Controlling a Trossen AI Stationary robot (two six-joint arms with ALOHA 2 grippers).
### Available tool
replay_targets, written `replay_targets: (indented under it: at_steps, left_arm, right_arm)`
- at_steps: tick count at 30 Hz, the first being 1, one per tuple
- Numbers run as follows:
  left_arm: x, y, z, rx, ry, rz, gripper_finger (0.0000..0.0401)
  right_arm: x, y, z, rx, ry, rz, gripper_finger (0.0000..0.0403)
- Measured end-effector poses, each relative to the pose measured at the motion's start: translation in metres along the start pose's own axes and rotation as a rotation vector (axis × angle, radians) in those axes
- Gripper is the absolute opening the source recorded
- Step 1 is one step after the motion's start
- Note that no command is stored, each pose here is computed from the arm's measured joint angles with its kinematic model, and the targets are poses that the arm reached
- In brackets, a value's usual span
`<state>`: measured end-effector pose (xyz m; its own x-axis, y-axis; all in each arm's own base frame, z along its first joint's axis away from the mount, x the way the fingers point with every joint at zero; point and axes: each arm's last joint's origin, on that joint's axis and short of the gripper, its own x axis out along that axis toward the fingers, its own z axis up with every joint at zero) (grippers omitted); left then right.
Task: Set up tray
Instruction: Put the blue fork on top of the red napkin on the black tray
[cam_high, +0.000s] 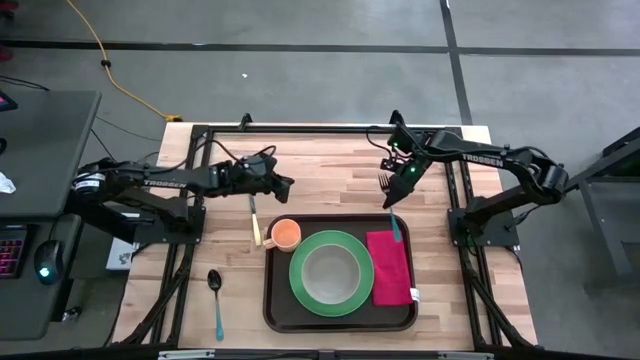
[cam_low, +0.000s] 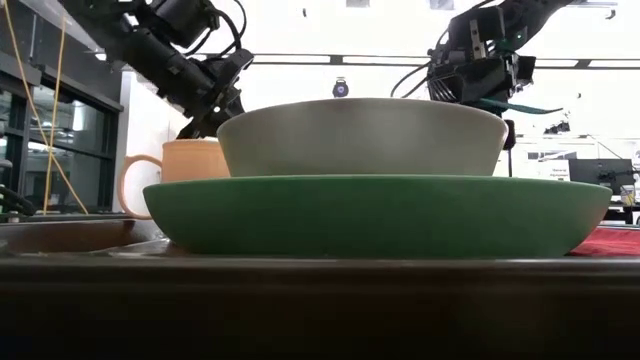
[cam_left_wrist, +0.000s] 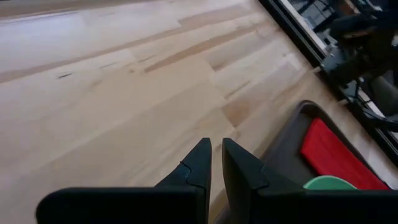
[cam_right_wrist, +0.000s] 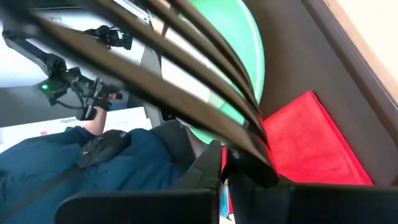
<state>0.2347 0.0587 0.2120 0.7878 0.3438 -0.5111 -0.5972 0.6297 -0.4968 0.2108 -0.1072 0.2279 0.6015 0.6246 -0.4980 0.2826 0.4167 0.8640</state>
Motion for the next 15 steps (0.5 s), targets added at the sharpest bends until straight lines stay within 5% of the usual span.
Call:
replay_targets:
  at_steps: [15]
  left_arm:
    - [-0.022,0.023,-0.019,-0.040,-0.057,-0.015,0.0067]
  right_arm:
    - [0.006,-0.001,-0.003,0.012,0.008,-0.083,0.0000]
